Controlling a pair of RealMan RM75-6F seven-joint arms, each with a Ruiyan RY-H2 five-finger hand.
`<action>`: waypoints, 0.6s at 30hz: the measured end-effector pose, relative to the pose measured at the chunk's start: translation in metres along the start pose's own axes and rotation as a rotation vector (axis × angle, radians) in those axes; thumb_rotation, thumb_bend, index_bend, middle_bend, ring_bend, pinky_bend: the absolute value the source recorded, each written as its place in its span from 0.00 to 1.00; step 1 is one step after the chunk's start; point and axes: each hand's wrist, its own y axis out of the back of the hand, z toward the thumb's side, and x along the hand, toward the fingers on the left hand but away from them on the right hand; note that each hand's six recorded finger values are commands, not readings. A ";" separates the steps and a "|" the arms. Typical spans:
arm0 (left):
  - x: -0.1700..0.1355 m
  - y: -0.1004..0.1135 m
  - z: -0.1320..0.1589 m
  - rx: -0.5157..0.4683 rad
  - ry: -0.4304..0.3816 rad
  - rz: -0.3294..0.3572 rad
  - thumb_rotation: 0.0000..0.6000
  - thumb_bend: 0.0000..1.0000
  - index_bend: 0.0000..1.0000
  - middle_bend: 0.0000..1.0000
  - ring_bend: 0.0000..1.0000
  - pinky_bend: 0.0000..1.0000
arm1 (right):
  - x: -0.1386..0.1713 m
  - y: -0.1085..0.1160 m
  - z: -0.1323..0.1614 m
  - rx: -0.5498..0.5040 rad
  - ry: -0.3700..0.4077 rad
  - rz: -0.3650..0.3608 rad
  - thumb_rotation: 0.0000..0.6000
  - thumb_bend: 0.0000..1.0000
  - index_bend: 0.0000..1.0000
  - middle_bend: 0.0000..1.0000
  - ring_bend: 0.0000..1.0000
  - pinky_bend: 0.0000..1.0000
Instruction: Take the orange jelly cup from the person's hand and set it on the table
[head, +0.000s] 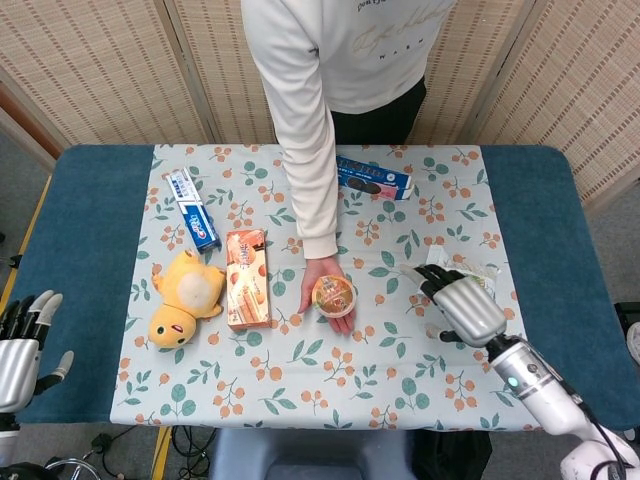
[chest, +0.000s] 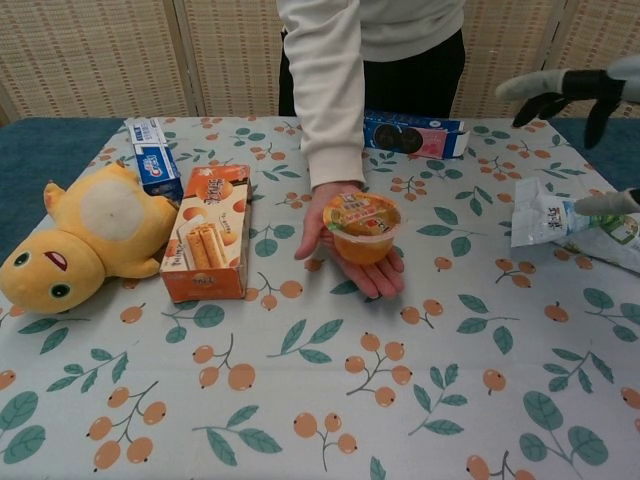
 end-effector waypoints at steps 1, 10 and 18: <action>-0.001 0.000 -0.001 -0.001 0.003 0.000 1.00 0.32 0.05 0.00 0.01 0.00 | -0.007 -0.001 0.006 -0.005 0.015 0.014 1.00 0.19 0.00 0.09 0.07 0.33; -0.005 0.001 -0.005 0.000 0.015 0.003 1.00 0.32 0.05 0.00 0.01 0.00 | -0.055 -0.012 0.045 -0.021 0.109 0.094 1.00 0.10 0.00 0.01 0.00 0.26; -0.007 -0.001 -0.006 -0.001 0.018 -0.002 1.00 0.32 0.05 0.00 0.01 0.00 | -0.097 -0.035 0.069 0.023 0.157 0.151 1.00 0.10 0.00 0.00 0.00 0.26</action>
